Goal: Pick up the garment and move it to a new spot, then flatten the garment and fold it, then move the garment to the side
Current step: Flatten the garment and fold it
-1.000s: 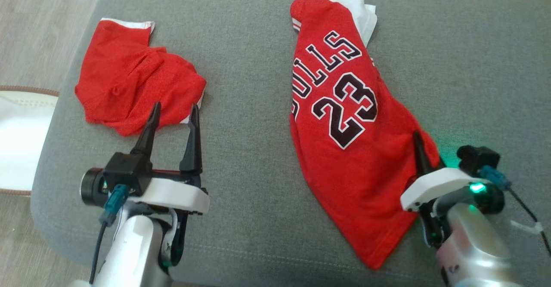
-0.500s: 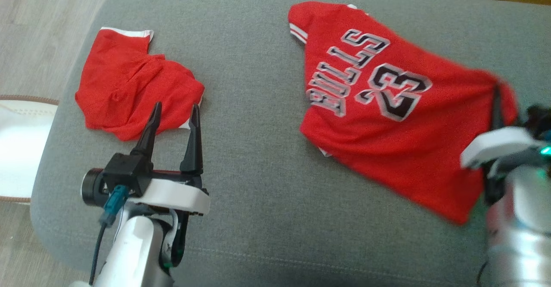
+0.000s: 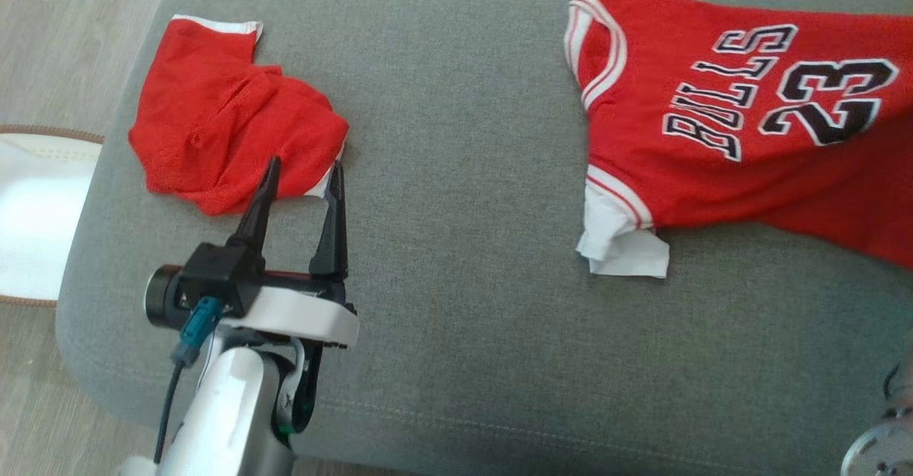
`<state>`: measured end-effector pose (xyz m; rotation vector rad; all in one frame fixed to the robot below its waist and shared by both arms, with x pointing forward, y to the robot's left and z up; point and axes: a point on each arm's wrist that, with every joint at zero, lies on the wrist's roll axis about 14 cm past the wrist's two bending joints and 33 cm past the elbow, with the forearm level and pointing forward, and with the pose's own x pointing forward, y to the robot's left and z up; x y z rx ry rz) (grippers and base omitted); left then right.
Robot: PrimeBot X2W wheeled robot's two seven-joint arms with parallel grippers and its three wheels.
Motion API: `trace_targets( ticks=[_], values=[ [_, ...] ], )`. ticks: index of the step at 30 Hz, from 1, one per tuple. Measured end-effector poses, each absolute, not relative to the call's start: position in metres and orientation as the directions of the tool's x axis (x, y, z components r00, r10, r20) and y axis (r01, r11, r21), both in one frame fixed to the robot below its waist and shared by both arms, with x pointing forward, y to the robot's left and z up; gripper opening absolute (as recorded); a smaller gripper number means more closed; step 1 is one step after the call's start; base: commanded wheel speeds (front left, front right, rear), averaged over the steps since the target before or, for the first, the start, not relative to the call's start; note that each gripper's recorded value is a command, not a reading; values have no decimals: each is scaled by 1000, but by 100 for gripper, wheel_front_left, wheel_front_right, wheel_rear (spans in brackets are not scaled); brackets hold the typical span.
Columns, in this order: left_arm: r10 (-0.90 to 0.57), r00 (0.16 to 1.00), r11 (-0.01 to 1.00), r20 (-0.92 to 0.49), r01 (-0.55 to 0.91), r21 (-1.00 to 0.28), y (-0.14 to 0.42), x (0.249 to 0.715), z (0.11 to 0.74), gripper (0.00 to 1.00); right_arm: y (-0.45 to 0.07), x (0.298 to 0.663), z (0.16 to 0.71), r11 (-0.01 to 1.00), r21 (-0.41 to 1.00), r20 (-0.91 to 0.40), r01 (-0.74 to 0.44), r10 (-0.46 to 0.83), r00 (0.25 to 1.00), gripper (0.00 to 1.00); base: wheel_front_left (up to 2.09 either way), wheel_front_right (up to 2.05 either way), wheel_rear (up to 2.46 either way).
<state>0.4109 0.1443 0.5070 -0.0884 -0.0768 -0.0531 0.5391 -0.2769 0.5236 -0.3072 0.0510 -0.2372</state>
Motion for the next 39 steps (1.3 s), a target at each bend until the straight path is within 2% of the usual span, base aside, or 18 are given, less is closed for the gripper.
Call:
trace_targets(
  ticks=[1, 2, 12, 18, 26, 33, 35, 39],
  values=[
    [-49, 996, 995, 81, 56, -85, 145, 412, 508, 100, -280, 540, 524, 921, -312, -18, 233, -251, 968, 40, 0, 0, 0],
    [-48, 995, 995, 82, 55, -87, 145, 414, 508, 100, -282, 541, 523, 918, -317, -18, 239, -258, 966, 100, 0, 0, 0],
    [-62, 993, 993, 97, 71, -96, 138, 417, 513, 100, -266, 540, 526, 942, -248, 10, 226, -231, 973, 100, 0, 0, 0],
    [-91, 985, 989, 145, 106, -100, 127, 416, 530, 100, -239, 530, 554, 977, -144, 105, 155, -140, 984, 100, 0, 0, 0],
    [-119, 979, 984, 167, 139, -113, 111, 404, 539, 100, -200, 466, 532, 1000, -10, 105, 6, -5, 994, 100, 0, 0, 0],
    [-135, 976, 981, 171, 155, -113, 104, 397, 541, 100, -183, 395, 474, 994, 99, -28, -38, 41, 999, 100, 0, 0, 0],
    [-135, 977, 981, 164, 155, -114, 104, 397, 539, 100, -175, 385, 461, 992, 110, -65, -57, 64, 996, 100, 0, 0, 0],
    [-129, 980, 982, 152, 147, -115, 106, 397, 534, 100, -154, 388, 463, 987, 108, -57, -120, 127, 990, 100, 0, 0, 0]
  ],
)
